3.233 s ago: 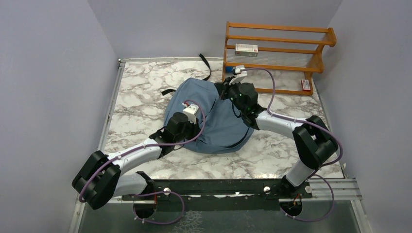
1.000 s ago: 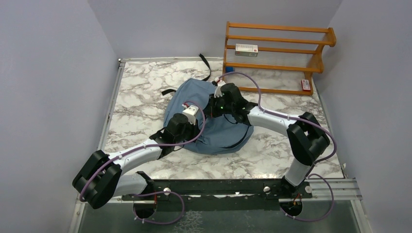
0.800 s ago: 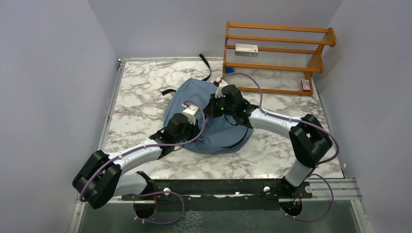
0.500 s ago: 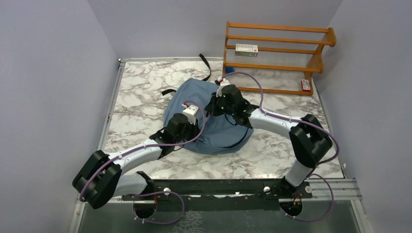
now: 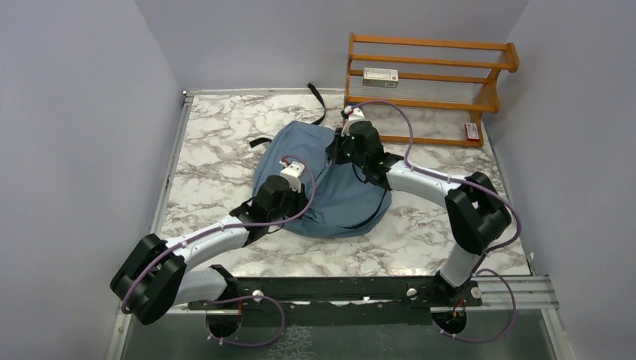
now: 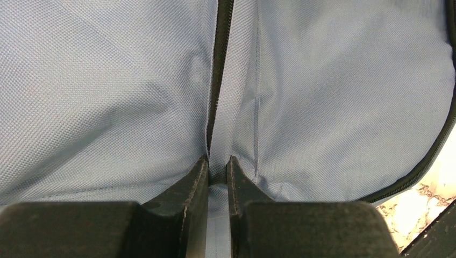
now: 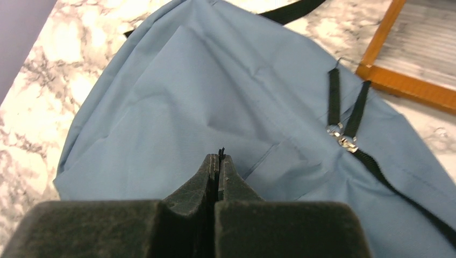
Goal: Pack the student bag
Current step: Zip the student bag at the center of the board.
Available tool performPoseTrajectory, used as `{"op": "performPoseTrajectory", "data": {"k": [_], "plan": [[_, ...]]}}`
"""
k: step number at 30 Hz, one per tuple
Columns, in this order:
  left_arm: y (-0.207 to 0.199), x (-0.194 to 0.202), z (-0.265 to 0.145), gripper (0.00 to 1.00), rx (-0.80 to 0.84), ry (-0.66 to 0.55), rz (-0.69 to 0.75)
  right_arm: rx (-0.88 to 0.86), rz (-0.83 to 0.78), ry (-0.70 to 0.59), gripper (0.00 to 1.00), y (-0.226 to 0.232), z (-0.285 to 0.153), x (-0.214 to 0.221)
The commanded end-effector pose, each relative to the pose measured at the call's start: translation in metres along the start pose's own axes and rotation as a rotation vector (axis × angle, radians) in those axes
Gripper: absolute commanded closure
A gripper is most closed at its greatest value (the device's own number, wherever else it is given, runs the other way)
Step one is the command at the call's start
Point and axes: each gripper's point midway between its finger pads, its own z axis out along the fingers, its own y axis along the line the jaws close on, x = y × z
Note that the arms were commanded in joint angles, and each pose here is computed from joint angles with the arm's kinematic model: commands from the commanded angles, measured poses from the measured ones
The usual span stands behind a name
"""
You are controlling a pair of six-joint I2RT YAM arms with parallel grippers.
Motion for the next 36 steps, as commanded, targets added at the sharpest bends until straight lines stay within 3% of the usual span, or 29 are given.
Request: {"op": "performPoseTrajectory", "data": {"k": [1,15,23,28,29,32,36], "plan": [[0.006,0.028,-0.008,1.0,-0.03,0.078,-0.02,0.089,-0.03,-0.209,1.0,-0.025,0.01,-0.065],[0.021,0.03,-0.021,1.0,-0.112,0.025,-0.084,0.208,-0.047,-0.25,1.0,-0.09,0.038,-0.085],[0.034,0.034,-0.033,1.0,-0.186,0.009,-0.125,0.257,-0.025,-0.201,1.0,-0.123,0.048,-0.066],[0.041,0.03,-0.045,1.0,-0.231,-0.018,-0.153,0.205,-0.019,-0.179,1.0,-0.117,0.047,-0.057],[0.038,0.024,-0.046,0.94,-0.215,-0.036,-0.145,0.178,-0.016,-0.178,1.0,-0.112,0.045,-0.059],[0.027,-0.004,-0.052,0.59,-0.171,-0.095,-0.104,0.085,0.013,-0.156,1.0,-0.091,0.035,-0.061],[0.004,-0.051,-0.054,0.37,-0.081,-0.176,0.0,-0.005,0.093,-0.1,1.0,-0.069,0.022,-0.054]]}}
